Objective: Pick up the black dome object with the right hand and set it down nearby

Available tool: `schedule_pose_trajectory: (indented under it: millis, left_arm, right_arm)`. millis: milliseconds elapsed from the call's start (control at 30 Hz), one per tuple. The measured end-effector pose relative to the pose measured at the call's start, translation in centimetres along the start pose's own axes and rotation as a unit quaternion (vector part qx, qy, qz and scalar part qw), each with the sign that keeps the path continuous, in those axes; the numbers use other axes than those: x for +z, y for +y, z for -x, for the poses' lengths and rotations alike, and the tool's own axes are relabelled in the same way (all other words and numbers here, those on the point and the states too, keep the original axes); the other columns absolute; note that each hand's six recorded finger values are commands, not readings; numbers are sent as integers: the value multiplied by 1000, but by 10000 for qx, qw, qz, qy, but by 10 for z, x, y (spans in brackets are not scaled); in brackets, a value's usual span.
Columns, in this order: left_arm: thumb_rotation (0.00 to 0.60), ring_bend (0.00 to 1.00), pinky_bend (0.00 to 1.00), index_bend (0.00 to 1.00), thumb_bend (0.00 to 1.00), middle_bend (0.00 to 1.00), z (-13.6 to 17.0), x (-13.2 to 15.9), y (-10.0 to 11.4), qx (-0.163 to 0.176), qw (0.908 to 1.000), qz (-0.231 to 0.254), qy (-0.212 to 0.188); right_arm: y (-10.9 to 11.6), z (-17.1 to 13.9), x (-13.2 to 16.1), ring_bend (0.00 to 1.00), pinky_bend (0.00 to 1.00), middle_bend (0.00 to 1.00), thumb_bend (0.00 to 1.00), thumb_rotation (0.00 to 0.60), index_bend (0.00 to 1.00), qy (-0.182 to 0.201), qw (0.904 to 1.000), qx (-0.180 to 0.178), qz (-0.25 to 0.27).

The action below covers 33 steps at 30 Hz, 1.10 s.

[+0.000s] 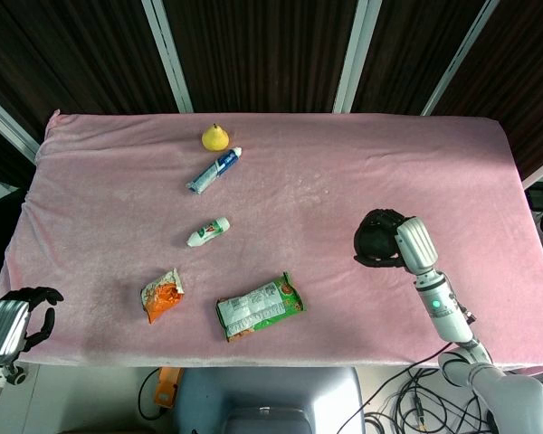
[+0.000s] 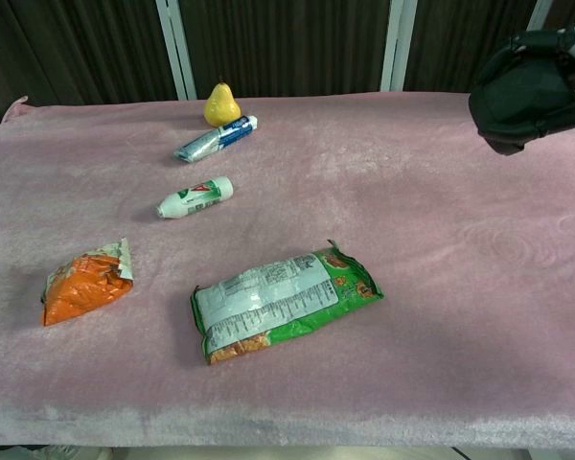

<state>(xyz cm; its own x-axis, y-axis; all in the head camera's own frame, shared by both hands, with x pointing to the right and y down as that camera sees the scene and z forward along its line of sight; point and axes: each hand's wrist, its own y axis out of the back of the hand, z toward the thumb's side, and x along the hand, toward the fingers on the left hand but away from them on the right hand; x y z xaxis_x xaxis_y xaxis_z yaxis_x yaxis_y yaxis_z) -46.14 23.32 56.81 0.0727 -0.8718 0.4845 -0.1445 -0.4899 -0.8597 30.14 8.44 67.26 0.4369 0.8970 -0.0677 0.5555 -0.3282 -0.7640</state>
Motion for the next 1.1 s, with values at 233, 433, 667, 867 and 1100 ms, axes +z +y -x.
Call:
schedule_pose_trajectory:
  millis: [233, 433, 667, 867, 1100]
  left_arm:
    - [600, 419, 464, 464, 574, 495, 0, 0, -2, -43, 10000, -23, 5]
    - [600, 419, 464, 464, 573, 495, 0, 1, -2, -45, 10000, -19, 3]
    - [600, 419, 464, 464, 573, 495, 0, 0, -1, -13, 10000, -10, 5]
    - [600, 419, 464, 464, 573, 495, 1, 1, -1, -19, 10000, -21, -6]
    - [600, 419, 465, 464, 575, 495, 1, 2, -2, -28, 10000, -41, -20]
  right_arm:
    - [1, -4, -10, 729, 932, 669, 217, 600, 791, 31, 9978, 381, -543]
    - [-18, -13, -44, 729, 932, 669, 217, 600, 791, -316, 9598, 1476, -2365]
    - [-28, -14, -40, 726, 920, 669, 217, 600, 779, -254, 9429, 1701, -2853]
    - [-12, -4, -5, 724, 915, 669, 218, 600, 778, 124, 9855, 801, -1492]
    - [10, -3, 25, 724, 916, 669, 218, 600, 778, 672, 9977, -61, 62]
